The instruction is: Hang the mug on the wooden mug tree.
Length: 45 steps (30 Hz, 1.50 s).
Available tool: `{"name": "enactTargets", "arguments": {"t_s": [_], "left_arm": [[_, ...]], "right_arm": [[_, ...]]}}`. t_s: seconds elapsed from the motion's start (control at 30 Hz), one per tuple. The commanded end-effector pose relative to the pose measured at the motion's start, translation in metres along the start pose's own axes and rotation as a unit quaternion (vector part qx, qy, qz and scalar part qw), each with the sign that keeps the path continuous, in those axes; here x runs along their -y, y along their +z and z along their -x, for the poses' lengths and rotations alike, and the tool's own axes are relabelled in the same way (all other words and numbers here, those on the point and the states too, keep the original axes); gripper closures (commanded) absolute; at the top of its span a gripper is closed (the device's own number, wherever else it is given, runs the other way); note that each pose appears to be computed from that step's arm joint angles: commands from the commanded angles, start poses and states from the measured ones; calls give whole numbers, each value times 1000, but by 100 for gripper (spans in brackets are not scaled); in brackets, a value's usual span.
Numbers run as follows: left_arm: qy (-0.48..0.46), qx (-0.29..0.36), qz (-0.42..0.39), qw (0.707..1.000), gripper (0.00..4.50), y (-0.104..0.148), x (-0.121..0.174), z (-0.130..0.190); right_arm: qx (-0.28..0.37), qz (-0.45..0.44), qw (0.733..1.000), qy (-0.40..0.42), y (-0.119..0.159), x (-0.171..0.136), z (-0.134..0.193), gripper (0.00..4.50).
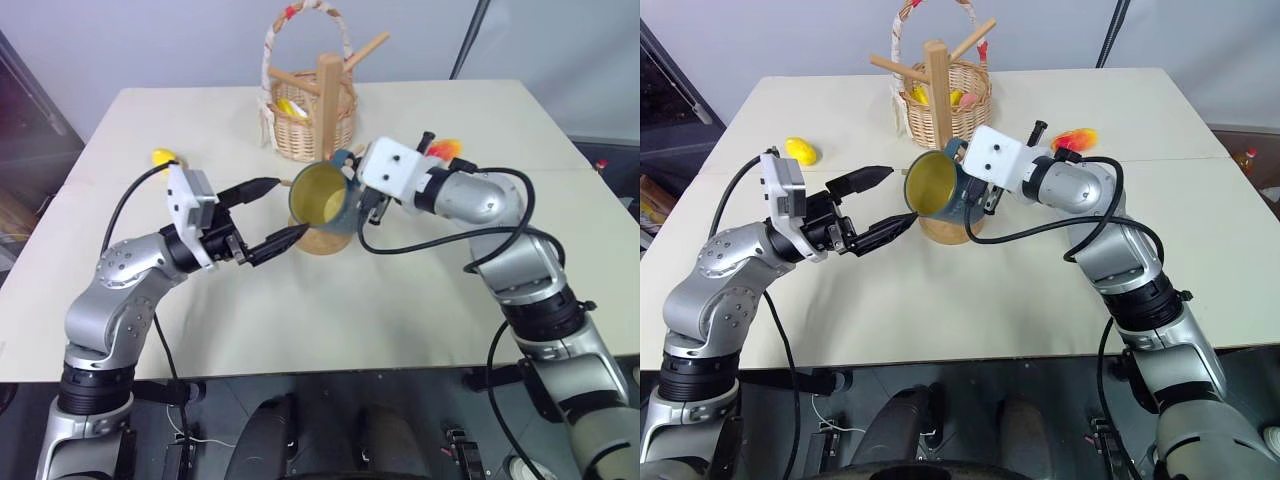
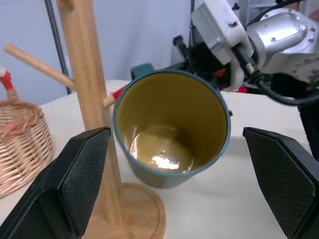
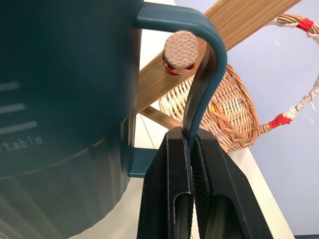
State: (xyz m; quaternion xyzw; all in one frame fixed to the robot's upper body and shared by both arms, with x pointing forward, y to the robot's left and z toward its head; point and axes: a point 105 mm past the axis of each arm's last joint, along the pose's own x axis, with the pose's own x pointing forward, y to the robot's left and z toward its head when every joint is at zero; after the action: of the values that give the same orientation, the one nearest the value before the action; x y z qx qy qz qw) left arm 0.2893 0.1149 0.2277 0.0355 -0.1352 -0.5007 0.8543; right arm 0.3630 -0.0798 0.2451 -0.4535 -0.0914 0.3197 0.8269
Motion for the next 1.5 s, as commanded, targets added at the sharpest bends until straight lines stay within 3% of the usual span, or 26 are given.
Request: {"name": "enactTargets", "arguments": {"t_s": [0.03,0.13,0.3,0.6,0.77,1.0,1.2,1.5], "left_arm": [[-4,14,-21,1000,0,13,2,1],[-4,15,-20,1000,0,13,2,1],[-4,15,-20,1000,0,12,1,0],[32,0,-8,999,0,3,-13,10],[150,-15,-10,989,0,-13,-47,36],[335,-44,23,941,0,-61,-83,87],[402,-71,39,912,0,-88,-79,119],[438,-93,45,893,0,-100,-67,140]], "right_arm": [[21,21,999,-24,15,13,2,448],[25,16,999,-26,16,14,1,354],[28,33,998,-49,20,22,3,96],[43,45,996,-56,21,36,47,96],[20,-87,992,-93,-22,33,81,96],[50,-312,939,-137,-85,-16,92,96],[50,-386,911,-138,-114,-48,90,96],[51,-407,904,-122,-129,-62,86,96]]}}
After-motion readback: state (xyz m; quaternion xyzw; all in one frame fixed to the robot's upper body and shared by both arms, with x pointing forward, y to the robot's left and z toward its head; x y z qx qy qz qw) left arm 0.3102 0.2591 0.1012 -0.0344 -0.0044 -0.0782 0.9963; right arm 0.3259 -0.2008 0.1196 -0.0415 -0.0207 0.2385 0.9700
